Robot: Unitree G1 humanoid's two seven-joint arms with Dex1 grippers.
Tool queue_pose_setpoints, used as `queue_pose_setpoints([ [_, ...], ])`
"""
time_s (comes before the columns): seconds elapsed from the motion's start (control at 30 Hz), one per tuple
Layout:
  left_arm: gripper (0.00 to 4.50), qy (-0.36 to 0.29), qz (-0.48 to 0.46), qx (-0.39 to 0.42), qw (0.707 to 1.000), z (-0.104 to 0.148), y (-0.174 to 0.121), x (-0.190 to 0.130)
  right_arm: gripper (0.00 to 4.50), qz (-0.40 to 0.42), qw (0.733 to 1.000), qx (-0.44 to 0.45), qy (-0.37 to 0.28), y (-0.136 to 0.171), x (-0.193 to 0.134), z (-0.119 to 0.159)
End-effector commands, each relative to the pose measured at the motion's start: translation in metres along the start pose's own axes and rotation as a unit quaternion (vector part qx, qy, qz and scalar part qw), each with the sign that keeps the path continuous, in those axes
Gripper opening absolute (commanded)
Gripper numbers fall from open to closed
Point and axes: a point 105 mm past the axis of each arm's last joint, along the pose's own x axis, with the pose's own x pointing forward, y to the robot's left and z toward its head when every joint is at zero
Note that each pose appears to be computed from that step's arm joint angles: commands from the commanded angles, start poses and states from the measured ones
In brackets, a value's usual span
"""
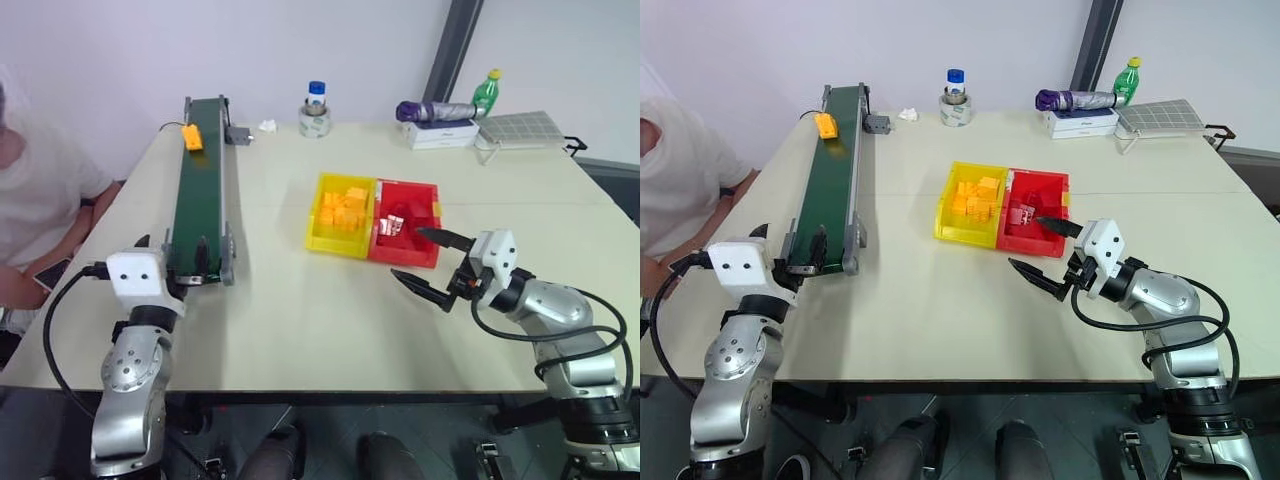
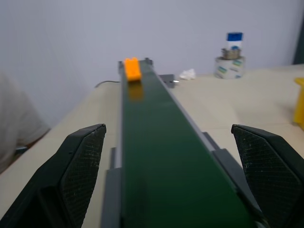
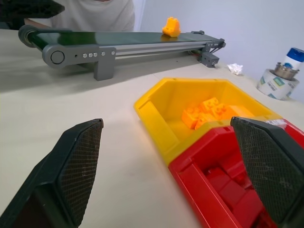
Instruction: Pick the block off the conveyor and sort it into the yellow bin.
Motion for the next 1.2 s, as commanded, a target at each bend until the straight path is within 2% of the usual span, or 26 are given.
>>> queue_pose_setpoints([
  [0.03,4.46,-0.023,0.013,0.0,1.0,0.012,-0.004,-0.002,4.5,-0.004,1.0,-0.019,-0.015,-0.002,-0.002,0.011],
  [0.87,4.46,-0.008,0.023,0.0,1.0,0.007,-0.001,0.002,4.5,-0.007,1.0,-0.006,-0.01,0.002,-0.009,0.009],
  [1.2,4.46,-0.014,0.034,0.013,0.999,0.012,0.01,0.008,4.5,-0.032,0.999,0.016,0.031,-0.007,-0.05,-0.007],
])
